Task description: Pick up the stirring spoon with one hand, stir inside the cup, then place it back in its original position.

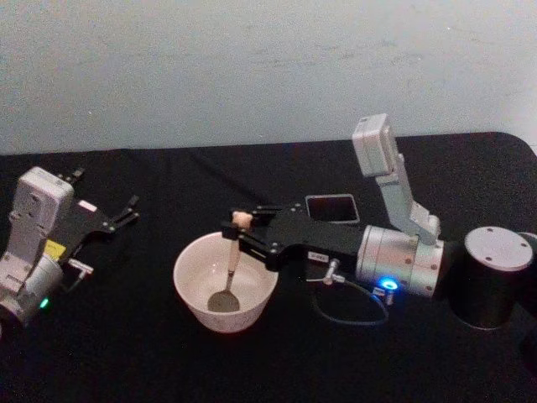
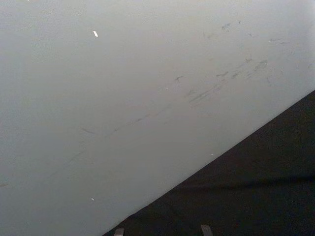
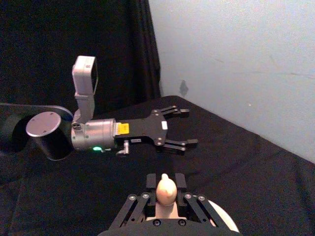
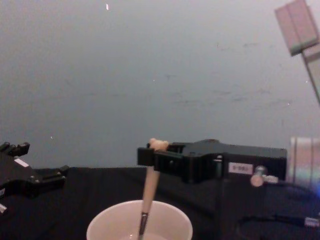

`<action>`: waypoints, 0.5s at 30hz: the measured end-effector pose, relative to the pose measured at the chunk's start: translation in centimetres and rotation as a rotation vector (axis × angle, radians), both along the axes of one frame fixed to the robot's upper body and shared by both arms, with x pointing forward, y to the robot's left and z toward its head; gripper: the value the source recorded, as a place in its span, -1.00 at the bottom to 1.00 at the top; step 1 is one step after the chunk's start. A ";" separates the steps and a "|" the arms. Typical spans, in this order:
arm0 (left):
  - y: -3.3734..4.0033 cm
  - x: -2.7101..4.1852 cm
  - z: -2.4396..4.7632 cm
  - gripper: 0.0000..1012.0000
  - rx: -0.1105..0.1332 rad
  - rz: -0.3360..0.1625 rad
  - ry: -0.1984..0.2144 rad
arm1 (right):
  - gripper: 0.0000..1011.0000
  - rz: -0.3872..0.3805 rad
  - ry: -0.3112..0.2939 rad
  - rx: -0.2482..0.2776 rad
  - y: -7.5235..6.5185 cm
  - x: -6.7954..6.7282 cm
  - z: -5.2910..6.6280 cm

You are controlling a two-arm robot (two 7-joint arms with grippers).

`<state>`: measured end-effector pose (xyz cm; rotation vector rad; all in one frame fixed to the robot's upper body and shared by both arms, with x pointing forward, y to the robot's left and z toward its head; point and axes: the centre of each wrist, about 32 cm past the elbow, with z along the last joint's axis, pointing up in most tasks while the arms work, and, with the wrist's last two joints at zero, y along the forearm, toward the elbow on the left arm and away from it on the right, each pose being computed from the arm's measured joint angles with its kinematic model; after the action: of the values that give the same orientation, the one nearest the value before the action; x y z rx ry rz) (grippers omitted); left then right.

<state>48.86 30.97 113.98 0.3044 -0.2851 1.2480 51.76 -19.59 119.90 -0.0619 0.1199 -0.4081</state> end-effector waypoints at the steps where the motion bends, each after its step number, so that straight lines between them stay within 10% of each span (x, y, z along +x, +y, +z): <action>1: 0.00 0.00 0.00 0.98 0.000 0.000 0.000 | -0.55 0.007 0.000 0.001 0.3 0.0 -0.1; 15: 0.00 0.00 0.00 0.98 0.000 0.000 0.000 | -0.55 -0.007 0.002 0.004 3.3 1.4 -0.1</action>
<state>48.86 30.96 113.98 0.3044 -0.2851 1.2479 53.19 -16.32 119.84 -0.0576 0.1233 -0.4153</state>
